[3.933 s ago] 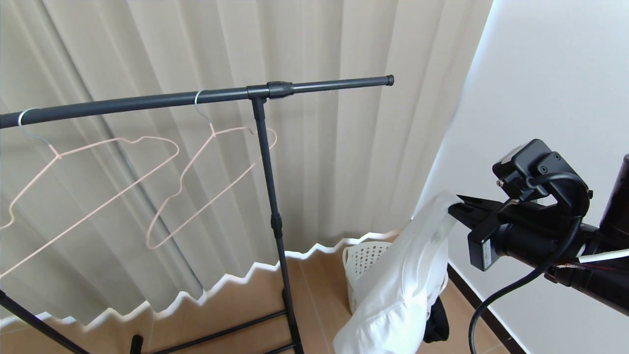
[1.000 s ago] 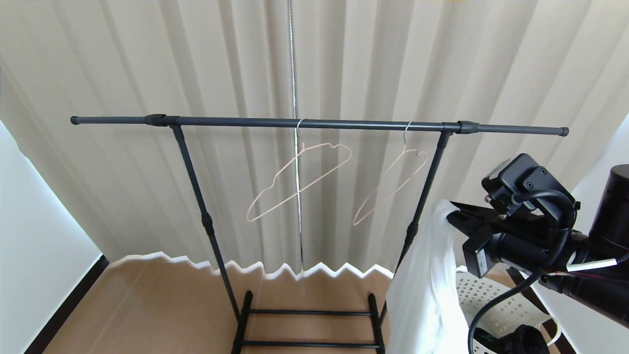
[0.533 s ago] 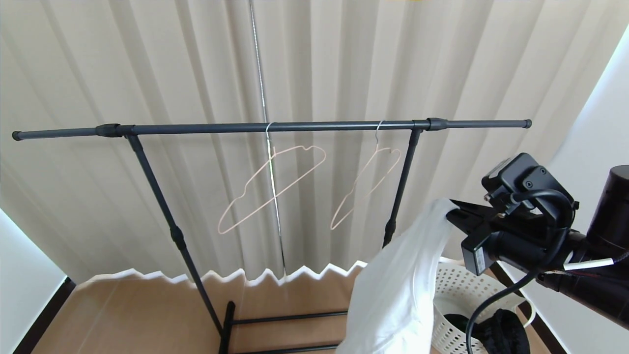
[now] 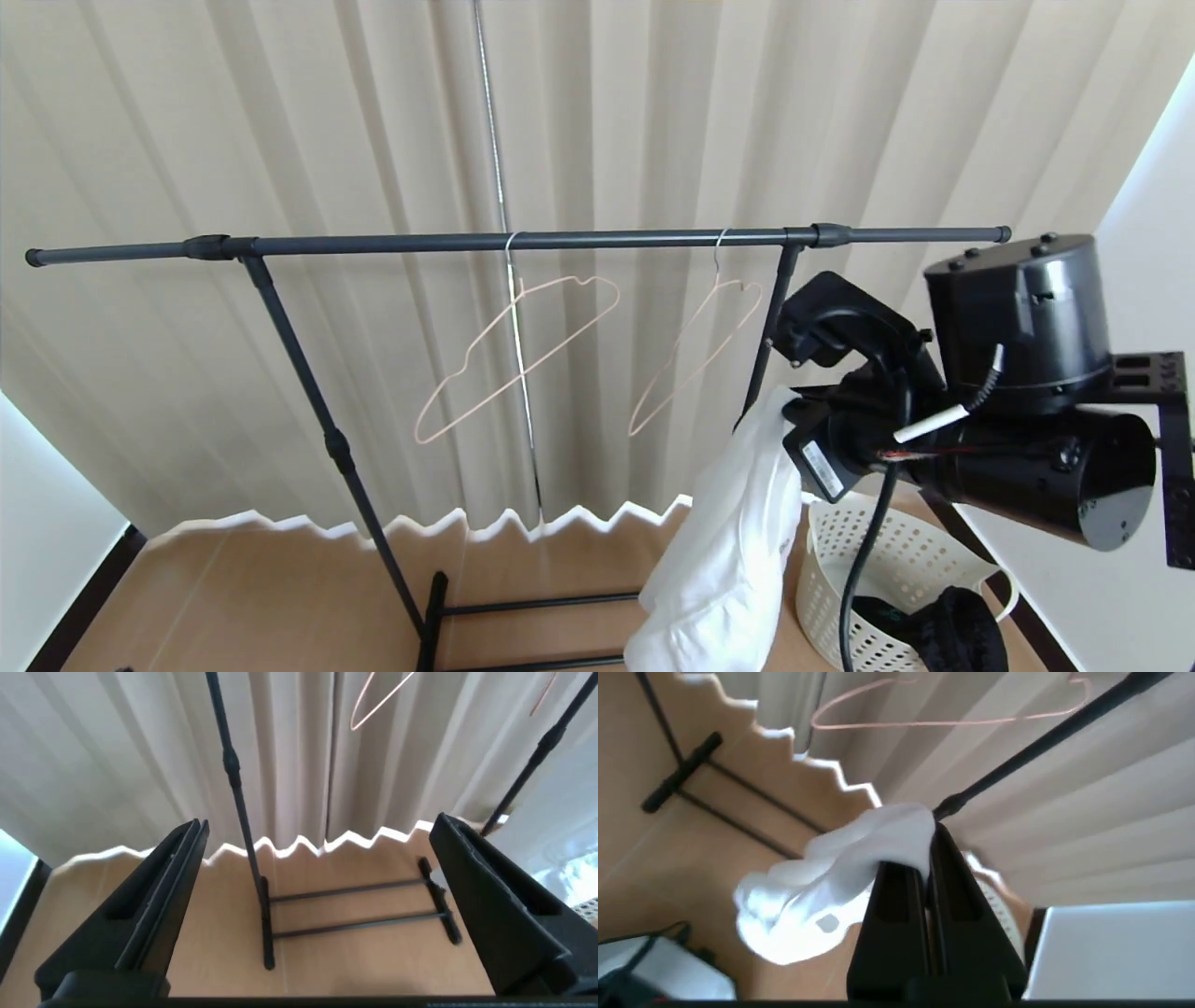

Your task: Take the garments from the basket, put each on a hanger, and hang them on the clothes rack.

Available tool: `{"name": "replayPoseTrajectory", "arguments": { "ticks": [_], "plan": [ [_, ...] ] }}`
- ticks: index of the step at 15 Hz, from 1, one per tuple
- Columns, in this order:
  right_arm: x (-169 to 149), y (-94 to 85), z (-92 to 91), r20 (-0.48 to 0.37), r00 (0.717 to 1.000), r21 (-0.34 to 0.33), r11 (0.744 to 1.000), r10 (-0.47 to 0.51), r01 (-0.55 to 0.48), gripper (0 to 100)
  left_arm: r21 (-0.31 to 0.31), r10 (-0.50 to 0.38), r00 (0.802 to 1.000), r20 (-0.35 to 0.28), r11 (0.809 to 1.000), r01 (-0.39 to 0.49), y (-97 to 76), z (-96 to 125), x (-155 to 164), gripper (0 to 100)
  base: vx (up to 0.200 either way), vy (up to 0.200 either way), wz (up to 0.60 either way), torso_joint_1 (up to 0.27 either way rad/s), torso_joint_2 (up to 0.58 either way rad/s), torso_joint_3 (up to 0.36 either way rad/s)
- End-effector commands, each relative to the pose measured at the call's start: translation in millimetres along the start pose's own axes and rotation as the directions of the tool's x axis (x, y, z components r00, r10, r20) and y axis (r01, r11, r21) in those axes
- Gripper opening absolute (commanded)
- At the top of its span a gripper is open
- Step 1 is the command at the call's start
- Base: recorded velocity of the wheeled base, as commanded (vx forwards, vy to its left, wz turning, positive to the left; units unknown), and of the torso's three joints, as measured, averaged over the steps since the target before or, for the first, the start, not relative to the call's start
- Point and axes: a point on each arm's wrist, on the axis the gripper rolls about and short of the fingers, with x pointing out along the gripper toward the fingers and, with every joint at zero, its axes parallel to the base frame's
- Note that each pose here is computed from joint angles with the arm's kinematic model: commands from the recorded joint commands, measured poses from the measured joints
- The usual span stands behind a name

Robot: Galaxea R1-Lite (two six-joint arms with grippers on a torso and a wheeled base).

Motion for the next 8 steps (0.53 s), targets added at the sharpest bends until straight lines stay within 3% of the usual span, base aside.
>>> {"name": "replayPoseTrajectory", "arguments": {
  "ticks": [1, 2, 3, 5, 8],
  "plan": [
    [25.9, 14.7, 24.9, -0.111, 0.992, 0.109, 0.993, 0.057, -0.045, 0, -0.017, -0.091, 0.983, -0.161, 0.996, 0.089, -3.7, 40.4, 58.6, 100, 0.000, 0.000, 0.00, 0.000, 0.00, 0.000],
    [40.9, 22.2, 29.5, -0.150, 0.980, 0.223, 0.970, 0.133, -0.098, 0, -0.033, -0.171, 0.961, -0.217, 0.985, 0.168, -13.1, 45.1, 74.5, 100, 0.000, 0.000, 0.00, 0.000, 0.00, 0.000],
    [47.6, 26.5, 29.7, -0.155, 0.976, 0.266, 0.958, 0.151, -0.106, 0, -0.070, -0.230, 0.940, -0.253, 0.973, 0.219, -23.2, 49.3, 86.6, 100, 0.000, 0.000, 0.00, 0.000, 0.00, 0.000],
    [56.1, 33.3, 31.7, -0.148, 0.976, 0.311, 0.944, 0.159, -0.106, 0, -0.126, -0.271, 0.911, -0.311, 0.962, 0.243, -41.5, 55.9, 108.3, 100, 0.000, 0.000, 0.00, 0.000, 0.00, 0.000],
    [63.2, 41.4, 40.4, -0.129, 0.978, 0.350, 0.930, 0.163, -0.109, 0, -0.130, -0.350, 0.858, -0.375, 0.937, 0.325, -76.9, 57.9, 128.4, 100, 0.000, 0.000, 0.00, 0.000, 0.00, 0.000]
  ]
}}
